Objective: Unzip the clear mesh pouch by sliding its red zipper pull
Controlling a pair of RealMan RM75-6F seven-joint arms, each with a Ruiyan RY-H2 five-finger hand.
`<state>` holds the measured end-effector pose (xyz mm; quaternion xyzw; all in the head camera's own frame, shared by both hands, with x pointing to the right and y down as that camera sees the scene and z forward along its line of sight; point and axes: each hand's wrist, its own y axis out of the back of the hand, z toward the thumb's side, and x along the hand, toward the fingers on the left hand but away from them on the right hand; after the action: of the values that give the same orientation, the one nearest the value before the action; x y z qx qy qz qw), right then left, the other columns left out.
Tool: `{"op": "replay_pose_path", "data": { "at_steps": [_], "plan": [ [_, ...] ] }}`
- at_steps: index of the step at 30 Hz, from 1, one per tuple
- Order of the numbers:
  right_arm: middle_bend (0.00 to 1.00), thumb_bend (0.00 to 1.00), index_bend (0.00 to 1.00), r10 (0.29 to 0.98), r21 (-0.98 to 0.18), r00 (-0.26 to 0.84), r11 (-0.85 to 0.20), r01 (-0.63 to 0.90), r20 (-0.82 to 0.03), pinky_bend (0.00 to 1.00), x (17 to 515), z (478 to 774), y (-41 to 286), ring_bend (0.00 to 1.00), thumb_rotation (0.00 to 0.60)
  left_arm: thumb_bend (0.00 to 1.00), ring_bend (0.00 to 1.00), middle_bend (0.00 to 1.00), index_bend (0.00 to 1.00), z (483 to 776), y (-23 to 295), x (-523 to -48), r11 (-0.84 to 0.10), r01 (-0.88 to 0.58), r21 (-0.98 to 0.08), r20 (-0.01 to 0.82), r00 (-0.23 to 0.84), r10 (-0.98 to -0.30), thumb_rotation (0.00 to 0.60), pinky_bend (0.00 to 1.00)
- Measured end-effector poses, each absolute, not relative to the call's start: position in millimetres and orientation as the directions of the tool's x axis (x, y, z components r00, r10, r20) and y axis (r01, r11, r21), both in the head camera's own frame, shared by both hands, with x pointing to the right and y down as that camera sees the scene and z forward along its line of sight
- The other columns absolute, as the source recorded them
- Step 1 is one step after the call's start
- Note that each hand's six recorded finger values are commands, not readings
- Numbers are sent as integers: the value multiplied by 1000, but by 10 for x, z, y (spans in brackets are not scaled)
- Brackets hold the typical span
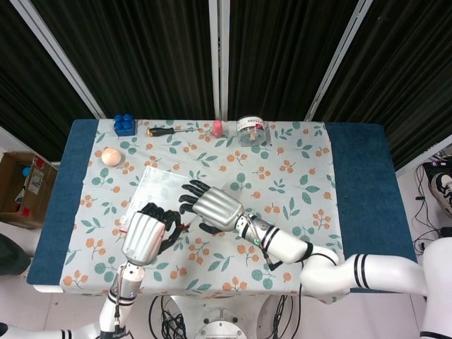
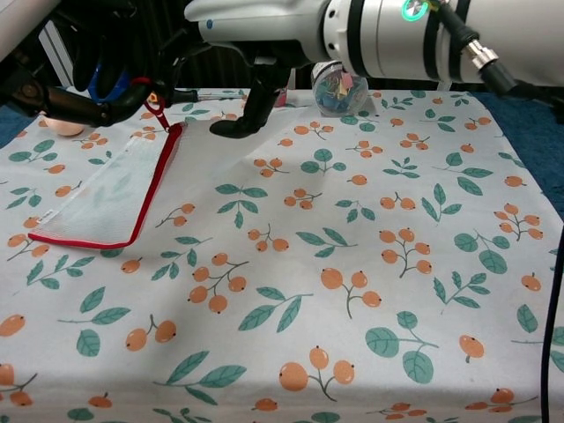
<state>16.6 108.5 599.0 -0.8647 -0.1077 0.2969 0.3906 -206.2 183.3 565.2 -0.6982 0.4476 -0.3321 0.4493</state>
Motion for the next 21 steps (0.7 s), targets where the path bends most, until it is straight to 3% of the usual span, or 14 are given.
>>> {"op": "replay_pose_path", "data": {
  "at_steps": [8,15,21],
  "plan": [
    [225,327,433,412,-724,799,-689,-42,-438,2,49,6079,1131,0,600,392,693,719,750,5658,1829,-2081,-201,-338,-920,63,378,-923,600,560],
    [382,472,813,453,-734,794,-679,12,-406,58,-26,6088,1065,99,600,393,689,714,750,5684,1843,-2132,-203,-349,-915,69,362,-930,600,560],
    [437,507,937,518,-742,784,-661,113,-341,79,-12,5991,938,142,600,393,685,711,750,5809,1926,-2206,-236,-354,-905,104,355,-929,600,560]
  ]
}}
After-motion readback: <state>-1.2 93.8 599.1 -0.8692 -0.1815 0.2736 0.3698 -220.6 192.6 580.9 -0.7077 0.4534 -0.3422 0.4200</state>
